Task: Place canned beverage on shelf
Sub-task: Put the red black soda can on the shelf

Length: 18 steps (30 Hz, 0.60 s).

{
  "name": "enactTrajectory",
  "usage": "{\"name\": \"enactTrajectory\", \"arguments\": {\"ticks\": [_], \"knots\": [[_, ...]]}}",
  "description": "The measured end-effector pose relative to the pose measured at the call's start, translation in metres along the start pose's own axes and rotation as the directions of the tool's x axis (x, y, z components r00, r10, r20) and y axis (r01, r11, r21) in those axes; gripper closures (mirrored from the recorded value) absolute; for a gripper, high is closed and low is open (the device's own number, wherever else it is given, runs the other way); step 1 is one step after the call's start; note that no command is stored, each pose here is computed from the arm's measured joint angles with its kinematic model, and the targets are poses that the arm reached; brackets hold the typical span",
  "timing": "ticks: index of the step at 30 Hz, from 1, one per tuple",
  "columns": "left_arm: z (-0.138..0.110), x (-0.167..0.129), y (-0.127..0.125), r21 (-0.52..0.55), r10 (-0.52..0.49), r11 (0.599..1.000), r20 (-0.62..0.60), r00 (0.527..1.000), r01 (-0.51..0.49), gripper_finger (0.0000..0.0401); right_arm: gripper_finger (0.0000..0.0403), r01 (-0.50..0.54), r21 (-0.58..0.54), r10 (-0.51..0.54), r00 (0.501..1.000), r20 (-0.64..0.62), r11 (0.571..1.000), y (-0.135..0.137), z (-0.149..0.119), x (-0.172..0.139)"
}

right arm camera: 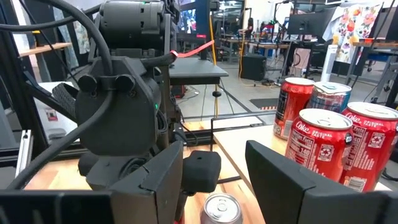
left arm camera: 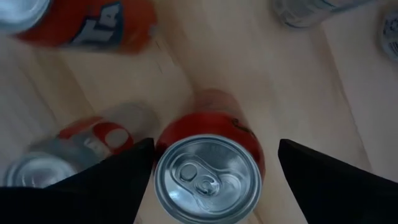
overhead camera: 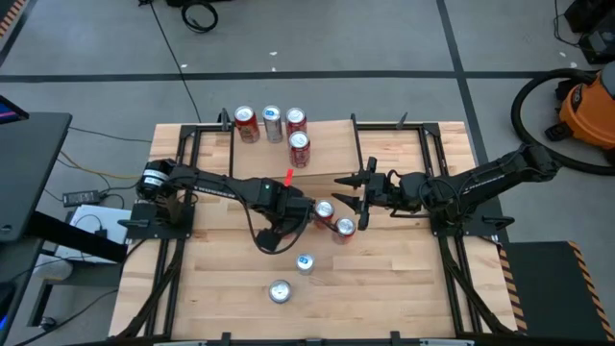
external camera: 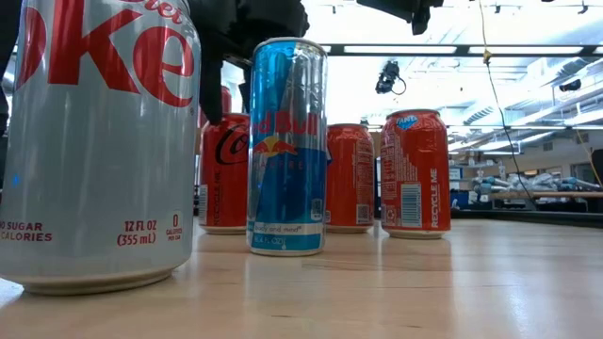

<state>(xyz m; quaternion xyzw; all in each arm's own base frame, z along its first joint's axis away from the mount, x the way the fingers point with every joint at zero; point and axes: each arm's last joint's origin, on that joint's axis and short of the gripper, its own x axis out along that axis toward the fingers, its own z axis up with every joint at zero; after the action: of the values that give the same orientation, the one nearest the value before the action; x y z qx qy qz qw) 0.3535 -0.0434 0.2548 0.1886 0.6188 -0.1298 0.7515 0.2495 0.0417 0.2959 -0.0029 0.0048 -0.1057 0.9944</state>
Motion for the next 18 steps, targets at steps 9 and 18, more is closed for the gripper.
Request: {"name": "enactTrajectory", "arguments": {"ticks": [9,18], "knots": [[0.0004,0.0,0.0007,-0.382,0.018,0.924,0.001,1.0,-0.017,0.0094,0.0218,0.0,0.0,0.0,1.0,0.0,1.0,0.0,0.0,0.0],[0.0091,-0.0006,0.0025,-0.567,0.044,0.824,0.088,0.995,0.013,0.0105,0.0218,0.0,0.003,0.0,1.0,0.0,1.0,0.0,0.0,0.0]]}}
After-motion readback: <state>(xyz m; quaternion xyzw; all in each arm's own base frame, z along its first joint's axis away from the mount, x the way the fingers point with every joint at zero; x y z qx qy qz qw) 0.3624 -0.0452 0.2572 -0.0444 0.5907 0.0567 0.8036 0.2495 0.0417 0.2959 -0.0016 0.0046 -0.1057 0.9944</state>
